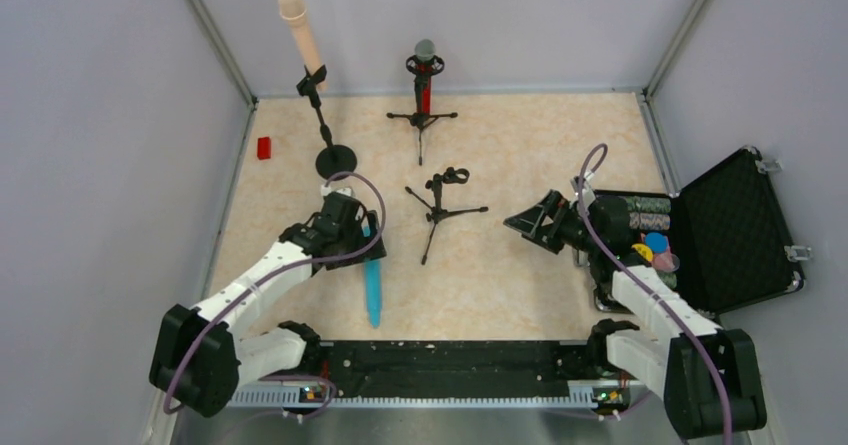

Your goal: Attach the microphones to the stand

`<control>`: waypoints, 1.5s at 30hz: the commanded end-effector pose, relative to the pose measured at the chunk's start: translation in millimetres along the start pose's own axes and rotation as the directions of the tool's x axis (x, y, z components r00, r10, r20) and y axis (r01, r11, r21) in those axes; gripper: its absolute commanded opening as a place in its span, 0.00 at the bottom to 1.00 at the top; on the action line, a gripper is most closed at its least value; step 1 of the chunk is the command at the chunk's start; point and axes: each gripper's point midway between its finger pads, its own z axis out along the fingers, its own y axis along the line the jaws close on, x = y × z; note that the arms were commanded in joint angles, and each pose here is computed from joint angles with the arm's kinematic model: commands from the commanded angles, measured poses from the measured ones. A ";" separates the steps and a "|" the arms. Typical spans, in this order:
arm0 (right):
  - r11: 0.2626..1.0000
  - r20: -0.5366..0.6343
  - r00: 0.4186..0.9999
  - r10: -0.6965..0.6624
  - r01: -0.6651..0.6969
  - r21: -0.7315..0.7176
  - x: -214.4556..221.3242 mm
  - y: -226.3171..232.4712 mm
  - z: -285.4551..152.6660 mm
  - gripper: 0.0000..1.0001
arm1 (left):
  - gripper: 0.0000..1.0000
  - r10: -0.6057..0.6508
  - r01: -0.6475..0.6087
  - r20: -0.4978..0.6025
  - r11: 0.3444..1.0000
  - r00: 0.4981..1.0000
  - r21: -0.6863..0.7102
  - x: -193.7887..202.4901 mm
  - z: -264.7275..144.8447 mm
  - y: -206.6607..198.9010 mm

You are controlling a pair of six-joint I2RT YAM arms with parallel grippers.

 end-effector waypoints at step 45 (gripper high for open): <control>0.981 0.041 0.988 -0.152 0.145 0.131 -60.1 19.4 29.9 0.97 | 0.59 0.125 -0.164 -0.176 0.960 0.976 -0.227 -20.0 68.5 6.3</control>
